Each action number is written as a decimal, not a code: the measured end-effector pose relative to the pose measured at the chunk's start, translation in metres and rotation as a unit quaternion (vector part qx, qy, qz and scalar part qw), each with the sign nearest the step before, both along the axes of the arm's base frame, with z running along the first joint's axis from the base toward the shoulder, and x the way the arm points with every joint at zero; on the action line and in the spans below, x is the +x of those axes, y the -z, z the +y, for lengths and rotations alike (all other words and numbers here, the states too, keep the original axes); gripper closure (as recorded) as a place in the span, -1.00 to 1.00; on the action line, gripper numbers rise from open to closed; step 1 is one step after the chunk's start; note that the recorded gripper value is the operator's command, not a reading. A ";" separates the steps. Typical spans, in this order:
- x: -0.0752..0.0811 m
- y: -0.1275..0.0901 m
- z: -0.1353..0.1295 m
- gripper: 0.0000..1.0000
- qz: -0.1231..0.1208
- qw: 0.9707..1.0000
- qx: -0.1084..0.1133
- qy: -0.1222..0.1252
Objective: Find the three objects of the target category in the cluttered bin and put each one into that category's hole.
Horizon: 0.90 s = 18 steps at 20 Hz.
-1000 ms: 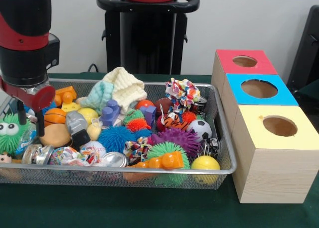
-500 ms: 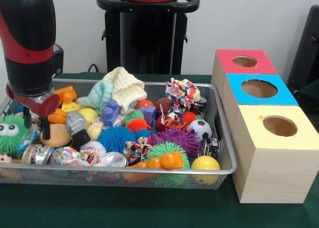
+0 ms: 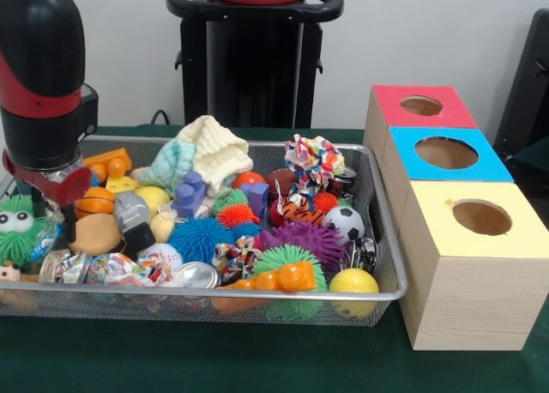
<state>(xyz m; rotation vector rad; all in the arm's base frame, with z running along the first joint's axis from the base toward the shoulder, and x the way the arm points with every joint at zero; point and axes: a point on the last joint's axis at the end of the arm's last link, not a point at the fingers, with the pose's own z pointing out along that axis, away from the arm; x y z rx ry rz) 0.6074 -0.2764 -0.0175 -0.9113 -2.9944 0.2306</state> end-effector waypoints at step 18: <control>-0.001 0.000 -0.001 1.00 0.000 1.000 0.000 0.001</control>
